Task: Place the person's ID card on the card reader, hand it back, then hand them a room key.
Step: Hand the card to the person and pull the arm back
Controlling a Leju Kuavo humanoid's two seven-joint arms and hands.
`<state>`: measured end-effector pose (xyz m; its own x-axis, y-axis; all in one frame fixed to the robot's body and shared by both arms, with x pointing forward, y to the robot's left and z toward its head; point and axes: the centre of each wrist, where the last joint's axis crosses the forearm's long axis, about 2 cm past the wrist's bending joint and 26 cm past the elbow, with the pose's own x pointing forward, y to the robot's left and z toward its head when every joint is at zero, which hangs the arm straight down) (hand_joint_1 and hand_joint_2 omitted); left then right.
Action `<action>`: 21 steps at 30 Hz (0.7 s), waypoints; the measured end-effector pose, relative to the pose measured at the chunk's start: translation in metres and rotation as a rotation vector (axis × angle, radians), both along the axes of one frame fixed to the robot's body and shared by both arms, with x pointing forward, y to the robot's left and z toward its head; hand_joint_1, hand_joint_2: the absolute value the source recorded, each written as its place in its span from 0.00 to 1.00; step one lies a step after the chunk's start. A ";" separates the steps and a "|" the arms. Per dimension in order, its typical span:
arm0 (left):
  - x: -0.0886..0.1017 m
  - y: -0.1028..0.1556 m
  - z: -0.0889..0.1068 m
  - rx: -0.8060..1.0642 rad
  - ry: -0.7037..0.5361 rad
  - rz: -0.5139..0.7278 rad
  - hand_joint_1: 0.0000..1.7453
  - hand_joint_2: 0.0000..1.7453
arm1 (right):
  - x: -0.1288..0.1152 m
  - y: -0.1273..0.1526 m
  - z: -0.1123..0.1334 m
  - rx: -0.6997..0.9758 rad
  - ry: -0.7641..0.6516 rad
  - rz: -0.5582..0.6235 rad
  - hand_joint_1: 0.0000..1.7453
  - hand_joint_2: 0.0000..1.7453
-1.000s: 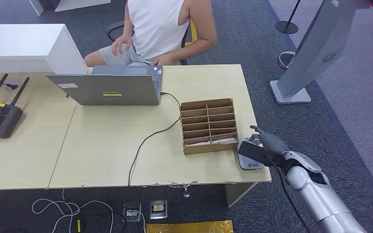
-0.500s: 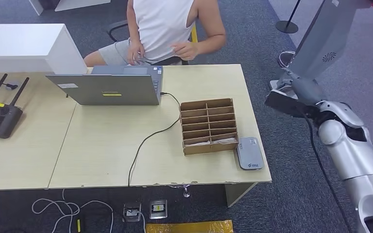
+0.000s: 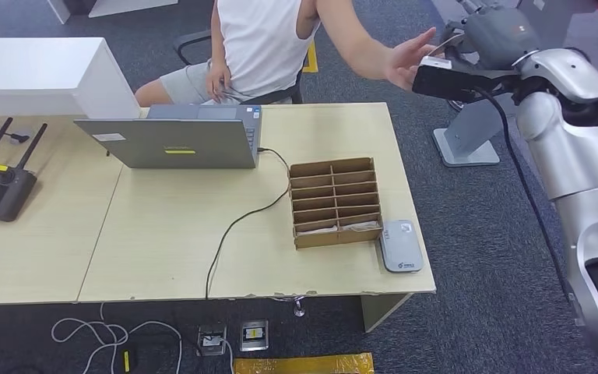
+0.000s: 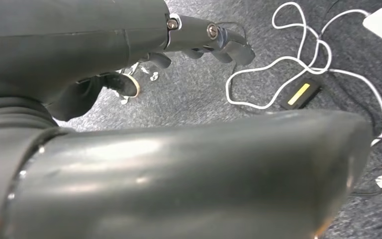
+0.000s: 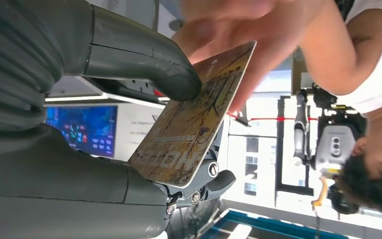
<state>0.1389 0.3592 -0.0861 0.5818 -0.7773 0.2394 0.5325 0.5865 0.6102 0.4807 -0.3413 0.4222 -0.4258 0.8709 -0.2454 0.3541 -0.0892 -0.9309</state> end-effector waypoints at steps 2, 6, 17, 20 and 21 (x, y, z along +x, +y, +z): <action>0.003 0.000 0.001 -0.001 -0.005 -0.001 0.00 0.00 | 0.006 0.014 0.001 -0.020 -0.023 0.014 1.00 1.00; 0.005 -0.001 0.002 -0.002 -0.009 0.003 0.00 0.00 | 0.016 0.040 0.001 -0.031 -0.065 0.023 1.00 1.00; 0.005 0.000 0.001 -0.006 0.000 0.003 0.00 0.00 | 0.027 0.075 -0.020 -0.059 -0.020 0.010 0.42 1.00; 0.005 0.000 0.001 -0.005 0.003 0.004 0.00 0.00 | 0.029 0.077 -0.027 -0.067 -0.001 0.002 0.00 1.00; 0.005 0.000 0.001 -0.004 0.003 0.004 0.00 0.00 | 0.029 0.077 -0.029 -0.068 0.004 -0.001 0.00 1.00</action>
